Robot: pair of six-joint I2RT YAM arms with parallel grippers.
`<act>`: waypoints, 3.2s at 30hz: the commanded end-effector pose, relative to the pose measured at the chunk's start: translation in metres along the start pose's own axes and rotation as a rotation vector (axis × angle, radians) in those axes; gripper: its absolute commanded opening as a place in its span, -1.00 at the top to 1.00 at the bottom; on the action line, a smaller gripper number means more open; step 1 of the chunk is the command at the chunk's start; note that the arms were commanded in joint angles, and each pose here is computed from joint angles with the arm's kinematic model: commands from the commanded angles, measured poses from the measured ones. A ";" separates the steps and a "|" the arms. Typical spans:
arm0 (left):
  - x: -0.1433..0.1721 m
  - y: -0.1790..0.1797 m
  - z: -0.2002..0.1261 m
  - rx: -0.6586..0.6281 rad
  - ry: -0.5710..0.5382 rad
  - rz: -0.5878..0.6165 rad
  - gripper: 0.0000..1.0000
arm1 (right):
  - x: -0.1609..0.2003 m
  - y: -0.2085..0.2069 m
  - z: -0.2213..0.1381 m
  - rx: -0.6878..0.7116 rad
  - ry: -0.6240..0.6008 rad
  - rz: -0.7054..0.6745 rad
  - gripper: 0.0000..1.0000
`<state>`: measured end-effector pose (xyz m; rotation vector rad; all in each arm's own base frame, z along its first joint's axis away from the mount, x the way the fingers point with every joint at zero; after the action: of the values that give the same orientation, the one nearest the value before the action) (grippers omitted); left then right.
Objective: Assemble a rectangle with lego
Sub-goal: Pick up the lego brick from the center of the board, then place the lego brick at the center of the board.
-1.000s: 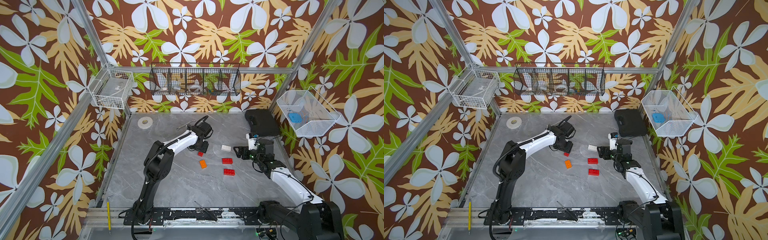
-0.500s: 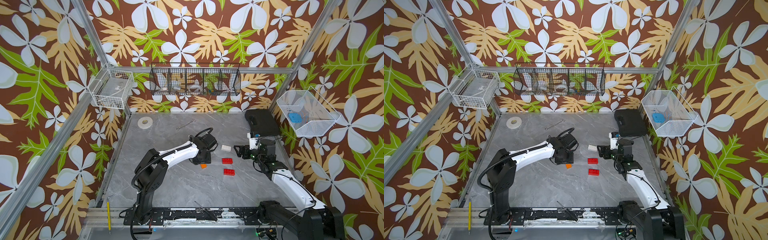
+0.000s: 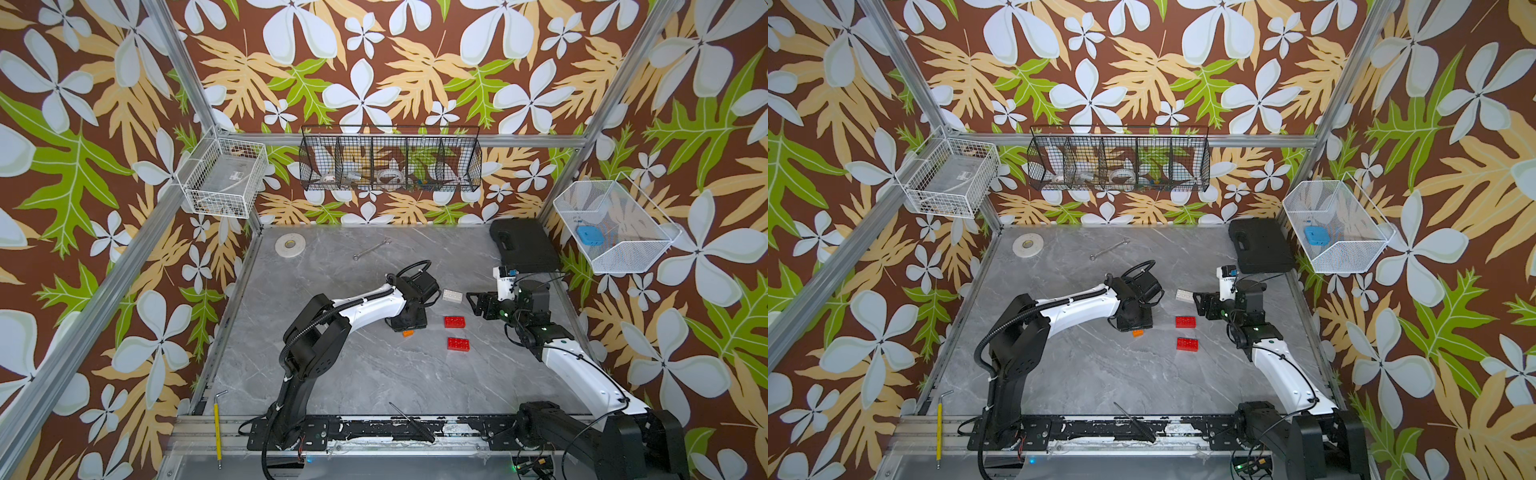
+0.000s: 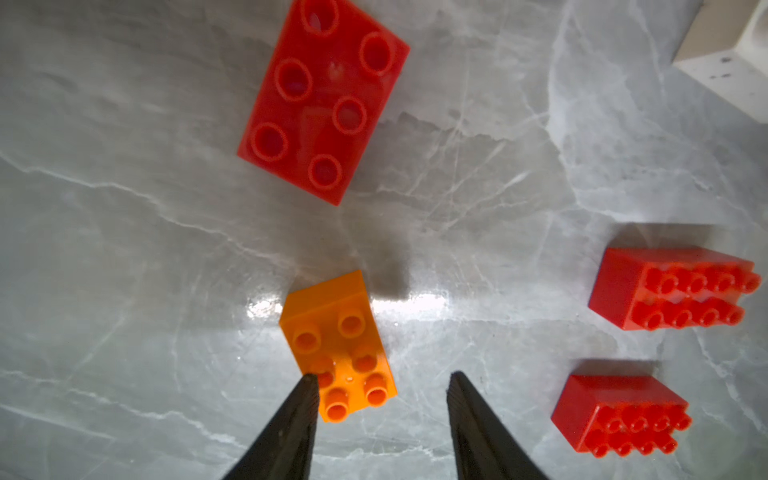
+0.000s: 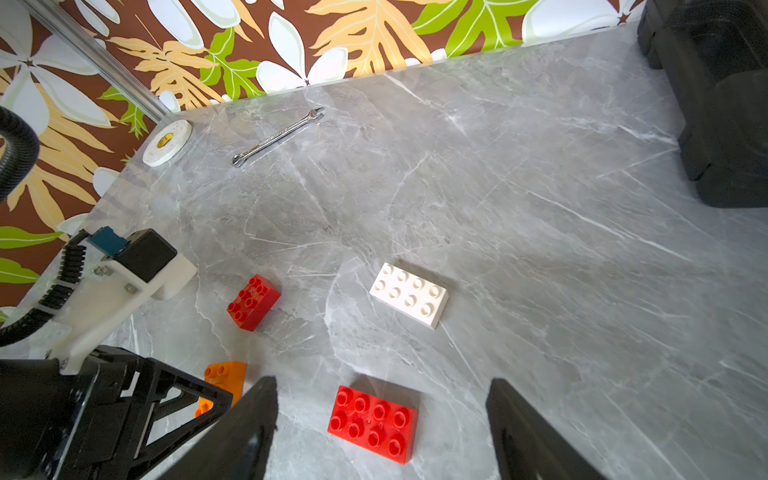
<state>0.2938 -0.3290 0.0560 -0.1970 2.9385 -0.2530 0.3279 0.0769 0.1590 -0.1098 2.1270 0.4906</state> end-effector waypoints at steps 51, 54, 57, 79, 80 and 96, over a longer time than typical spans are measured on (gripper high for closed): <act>-0.025 0.043 -0.011 -0.014 -0.034 0.328 0.68 | -0.009 0.005 -0.007 0.021 0.032 0.007 -0.58; -0.028 0.042 -0.011 -0.002 -0.051 0.375 0.67 | -0.009 0.008 -0.009 0.031 0.040 -0.003 -0.58; -0.030 0.041 -0.006 0.012 -0.043 0.411 0.67 | -0.006 0.009 -0.009 0.032 0.046 0.005 -0.59; -0.031 0.047 0.005 0.061 0.024 0.476 0.63 | -0.002 0.010 -0.007 0.034 0.061 0.007 -0.60; -0.031 0.048 0.006 0.054 0.026 0.477 0.62 | -0.001 0.010 -0.006 0.034 0.064 0.007 -0.60; -0.033 0.046 0.012 0.050 0.029 0.454 0.58 | 0.001 0.009 -0.005 0.033 0.071 0.006 -0.61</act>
<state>0.3212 -0.2808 0.0409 0.4960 2.8948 -0.2589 0.3204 0.0842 0.1636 -0.0994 2.2062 0.4683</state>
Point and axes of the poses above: each gripper's point midway between its finger pads, its own z axis out along the fingers, its own y axis along the line the jaws close on, x = y × z, the point moved 1 cm from there along -z, back along the fingers, and after that the axes turned 2 degrees about -z, right-handed, at the moved point
